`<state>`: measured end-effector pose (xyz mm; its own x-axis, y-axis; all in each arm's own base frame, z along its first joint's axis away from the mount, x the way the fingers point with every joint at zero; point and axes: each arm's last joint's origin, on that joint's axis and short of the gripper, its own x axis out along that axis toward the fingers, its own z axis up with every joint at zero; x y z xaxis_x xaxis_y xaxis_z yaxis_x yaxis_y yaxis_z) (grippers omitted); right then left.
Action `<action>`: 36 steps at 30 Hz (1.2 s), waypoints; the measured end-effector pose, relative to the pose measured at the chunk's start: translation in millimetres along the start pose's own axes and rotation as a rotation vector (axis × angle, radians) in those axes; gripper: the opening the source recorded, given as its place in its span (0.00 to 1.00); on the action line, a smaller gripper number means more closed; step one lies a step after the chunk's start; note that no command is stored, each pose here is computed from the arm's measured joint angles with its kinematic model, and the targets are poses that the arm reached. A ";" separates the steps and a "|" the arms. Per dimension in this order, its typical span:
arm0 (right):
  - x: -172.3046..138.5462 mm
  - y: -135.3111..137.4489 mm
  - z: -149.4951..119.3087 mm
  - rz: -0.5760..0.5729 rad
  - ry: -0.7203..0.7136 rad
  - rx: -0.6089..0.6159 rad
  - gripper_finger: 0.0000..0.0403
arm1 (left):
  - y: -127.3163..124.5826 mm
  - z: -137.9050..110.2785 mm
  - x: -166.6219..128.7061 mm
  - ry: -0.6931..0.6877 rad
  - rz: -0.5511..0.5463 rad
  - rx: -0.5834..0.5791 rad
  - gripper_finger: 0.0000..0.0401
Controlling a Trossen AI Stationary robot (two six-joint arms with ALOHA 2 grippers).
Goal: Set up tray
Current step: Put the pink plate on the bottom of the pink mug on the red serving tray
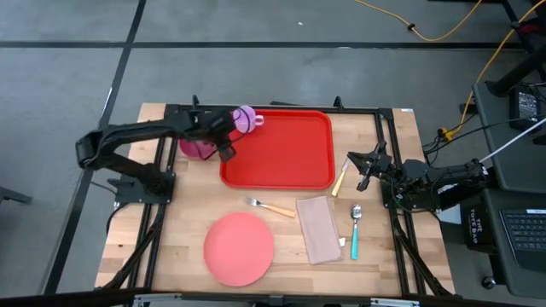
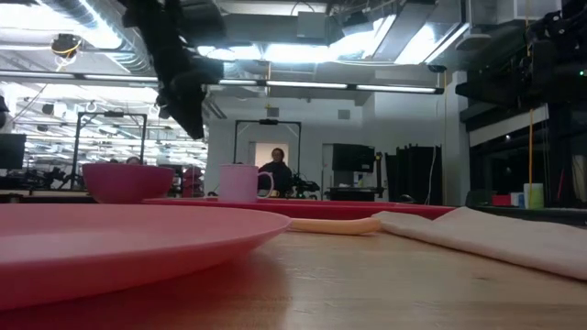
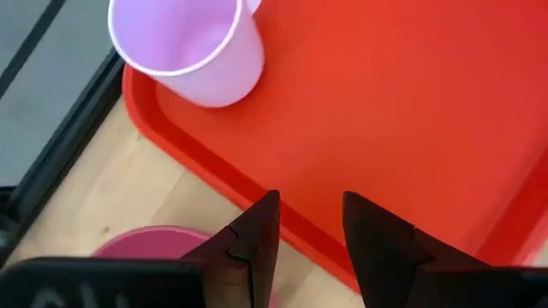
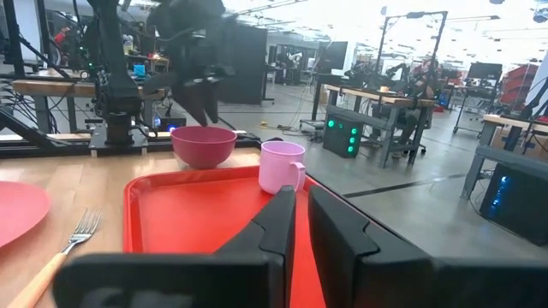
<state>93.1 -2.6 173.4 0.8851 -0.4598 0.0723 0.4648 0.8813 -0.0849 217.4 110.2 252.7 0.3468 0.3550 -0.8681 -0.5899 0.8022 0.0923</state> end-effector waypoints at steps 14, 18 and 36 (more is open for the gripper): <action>0.0 0.0 0.0 0.000 0.000 -0.023 0.10 | -37.8 -23.8 19.7 -0.321 -0.033 0.074 0.30; 0.0 0.0 0.0 0.000 0.000 -0.024 0.10 | -53.0 -28.1 16.7 -0.365 -0.010 0.073 0.30; 0.0 0.0 0.0 0.000 0.000 -0.023 0.10 | -97.7 -52.0 4.0 -0.274 -0.293 0.150 0.30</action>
<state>93.1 -2.6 173.4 0.8849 -0.4602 0.0722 0.4656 0.8785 -0.1073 238.5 8.3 214.8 0.6765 0.2003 -0.7087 -0.3325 0.9417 -0.0513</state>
